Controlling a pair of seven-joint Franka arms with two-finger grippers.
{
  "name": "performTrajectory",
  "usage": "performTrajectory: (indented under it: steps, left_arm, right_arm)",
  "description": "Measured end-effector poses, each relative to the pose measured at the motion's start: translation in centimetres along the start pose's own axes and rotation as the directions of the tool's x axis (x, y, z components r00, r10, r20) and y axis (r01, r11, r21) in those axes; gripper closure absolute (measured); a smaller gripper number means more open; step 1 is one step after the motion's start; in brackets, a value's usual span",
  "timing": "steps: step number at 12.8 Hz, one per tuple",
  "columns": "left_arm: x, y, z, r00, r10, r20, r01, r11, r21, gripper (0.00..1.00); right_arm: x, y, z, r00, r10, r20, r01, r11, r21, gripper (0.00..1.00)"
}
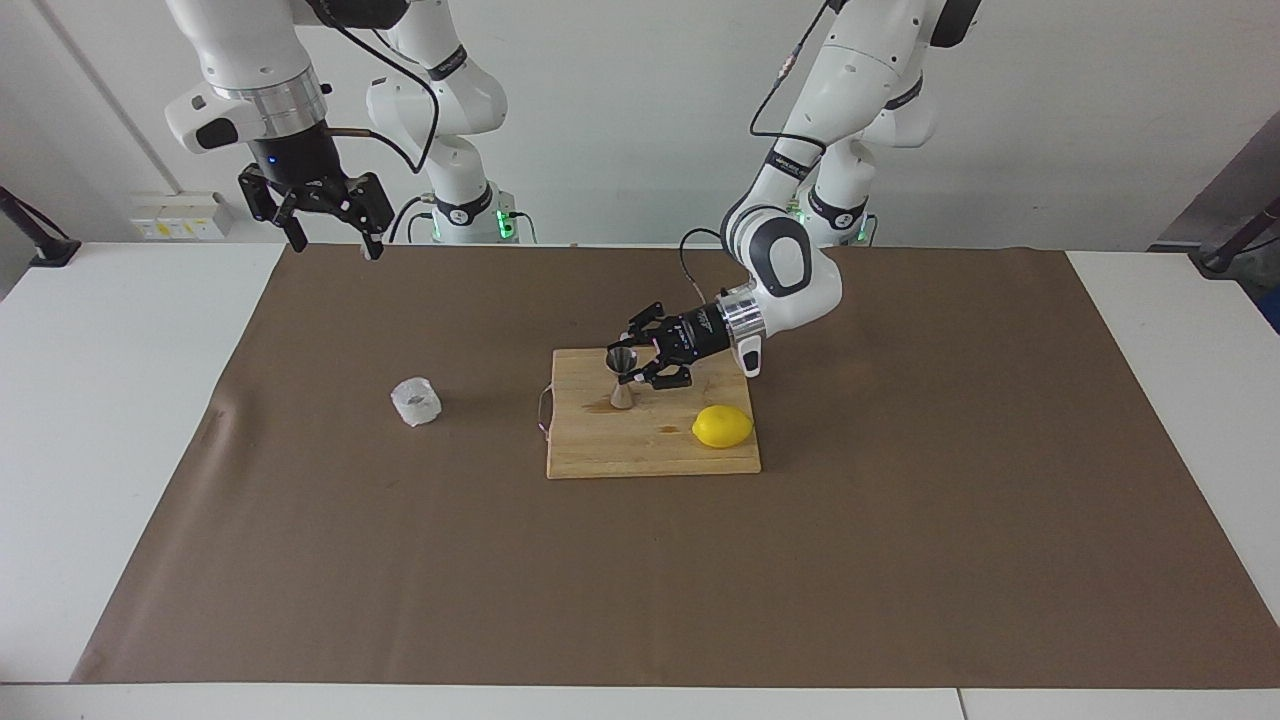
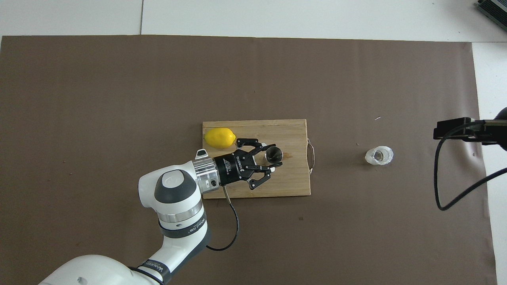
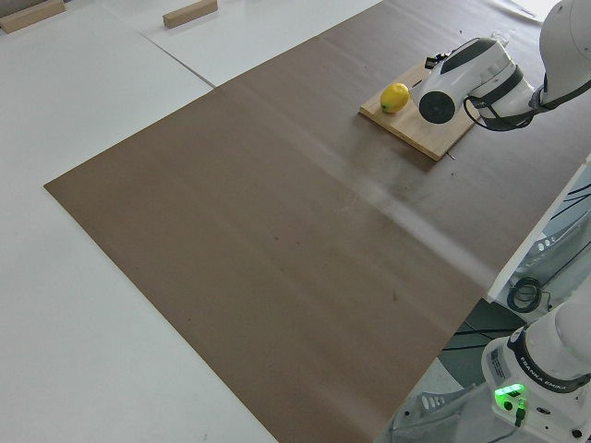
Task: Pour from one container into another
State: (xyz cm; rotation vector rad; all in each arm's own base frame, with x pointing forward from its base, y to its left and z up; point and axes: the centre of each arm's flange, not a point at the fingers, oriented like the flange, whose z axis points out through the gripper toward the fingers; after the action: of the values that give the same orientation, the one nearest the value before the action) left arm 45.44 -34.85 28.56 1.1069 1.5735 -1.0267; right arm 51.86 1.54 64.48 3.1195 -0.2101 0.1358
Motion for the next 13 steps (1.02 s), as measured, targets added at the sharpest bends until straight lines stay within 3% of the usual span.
performTrajectory:
  steps: [5, 7, 10, 13]
  left_arm:
    - [0.3, -0.1, -0.1, 0.999, 0.046, -0.006, -0.046, 0.999, 0.000, 0.48]
    - [0.3, 0.0, -0.2, 0.998, 0.064, -0.006, -0.064, 0.998, -0.003, 0.35]
    - [-0.5, 0.6, -0.2, 0.995, 0.095, 0.016, -0.095, 0.995, 0.006, 0.00]
    - [-2.6, 0.9, 0.3, 0.989, 0.111, 0.100, -0.116, 0.992, 0.053, 0.00]
  right_arm:
    - [0.0, 0.0, 0.0, 1.000, 0.000, 0.000, 0.000, 1.000, 0.000, 0.00]
    - [0.0, 0.0, 0.0, 1.000, 0.000, 0.000, 0.000, 1.000, 0.000, 0.00]
    - [0.0, 0.0, 0.0, 1.000, 0.000, 0.000, 0.000, 1.000, 0.000, 0.00]
    - [0.0, 0.0, 0.0, 1.000, 0.000, 0.000, 0.000, 1.000, 0.000, 0.00]
